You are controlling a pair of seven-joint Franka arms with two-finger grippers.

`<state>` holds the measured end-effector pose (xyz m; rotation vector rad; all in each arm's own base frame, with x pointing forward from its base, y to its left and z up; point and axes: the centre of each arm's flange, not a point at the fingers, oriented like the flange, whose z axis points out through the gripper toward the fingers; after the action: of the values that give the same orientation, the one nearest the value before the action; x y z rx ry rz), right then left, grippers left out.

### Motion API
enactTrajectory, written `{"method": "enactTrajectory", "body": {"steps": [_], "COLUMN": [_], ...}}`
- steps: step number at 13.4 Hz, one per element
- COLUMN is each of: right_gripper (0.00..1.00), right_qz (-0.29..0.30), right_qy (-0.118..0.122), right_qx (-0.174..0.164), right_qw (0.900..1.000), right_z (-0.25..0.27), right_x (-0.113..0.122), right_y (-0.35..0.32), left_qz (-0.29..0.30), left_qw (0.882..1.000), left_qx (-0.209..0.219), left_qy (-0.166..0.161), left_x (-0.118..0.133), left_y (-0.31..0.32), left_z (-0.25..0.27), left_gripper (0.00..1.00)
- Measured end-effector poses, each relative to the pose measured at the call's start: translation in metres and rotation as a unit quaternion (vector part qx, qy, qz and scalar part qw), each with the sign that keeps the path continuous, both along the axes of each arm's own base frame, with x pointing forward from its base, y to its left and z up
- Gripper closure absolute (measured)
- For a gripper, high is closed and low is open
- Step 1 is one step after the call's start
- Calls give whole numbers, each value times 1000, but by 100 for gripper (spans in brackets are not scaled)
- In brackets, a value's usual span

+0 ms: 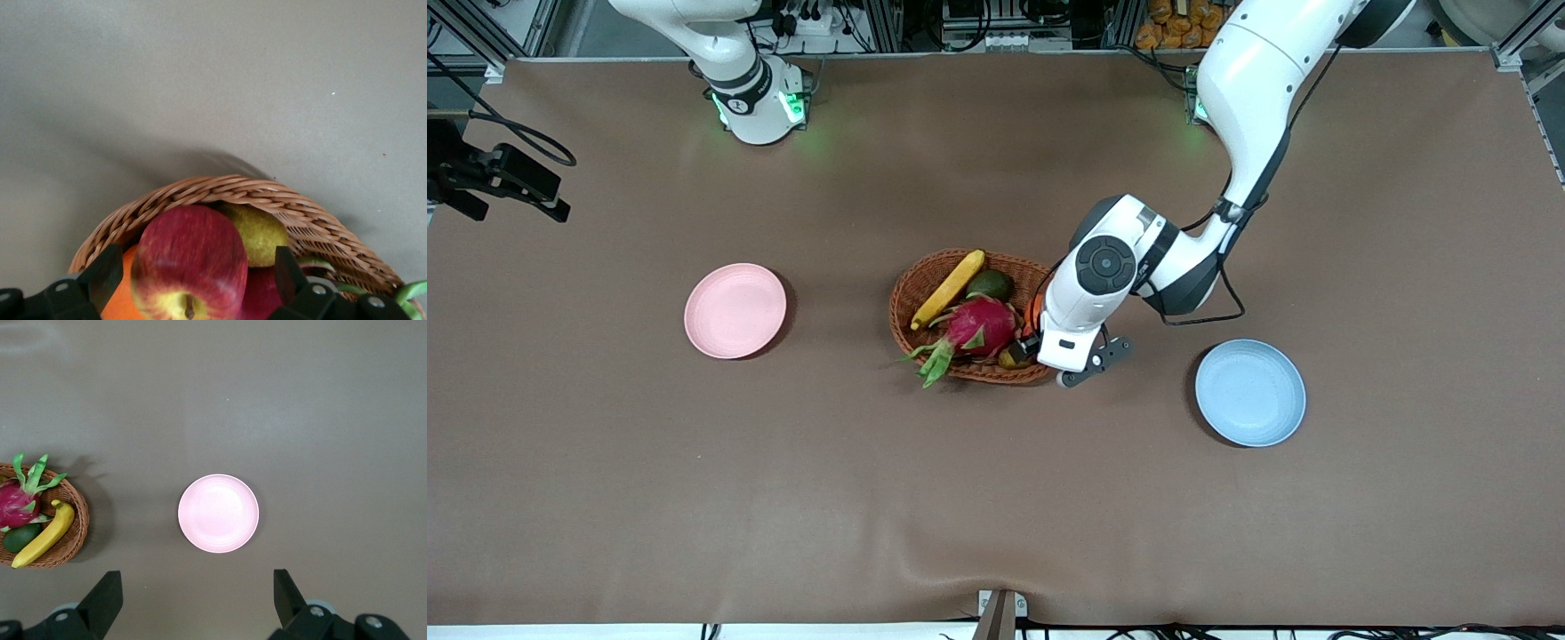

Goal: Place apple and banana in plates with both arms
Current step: 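Lower the left gripper and grasp the red apple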

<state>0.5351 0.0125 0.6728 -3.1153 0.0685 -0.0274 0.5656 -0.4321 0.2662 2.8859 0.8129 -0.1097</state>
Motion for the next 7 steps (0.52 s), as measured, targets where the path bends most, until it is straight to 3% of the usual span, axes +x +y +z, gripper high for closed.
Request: {"method": "enactTrajectory", "body": {"steps": [4,7], "right_gripper": [0,0], "right_qz": [0,0], "right_qy": [1,1], "right_qx": [0,0], "right_qw": [1000,1000], "right_z": [0,0], "right_x": [0,0], "right_y": [0,0], "left_qz": [1,2], "left_qw": [1000,1000], "left_qx": [-3,-2], "left_qy": [-1,-1], "left_x": [1,1], "left_y": [-1,0], "left_z": [-11,-13], "left_gripper": [0,26]}}
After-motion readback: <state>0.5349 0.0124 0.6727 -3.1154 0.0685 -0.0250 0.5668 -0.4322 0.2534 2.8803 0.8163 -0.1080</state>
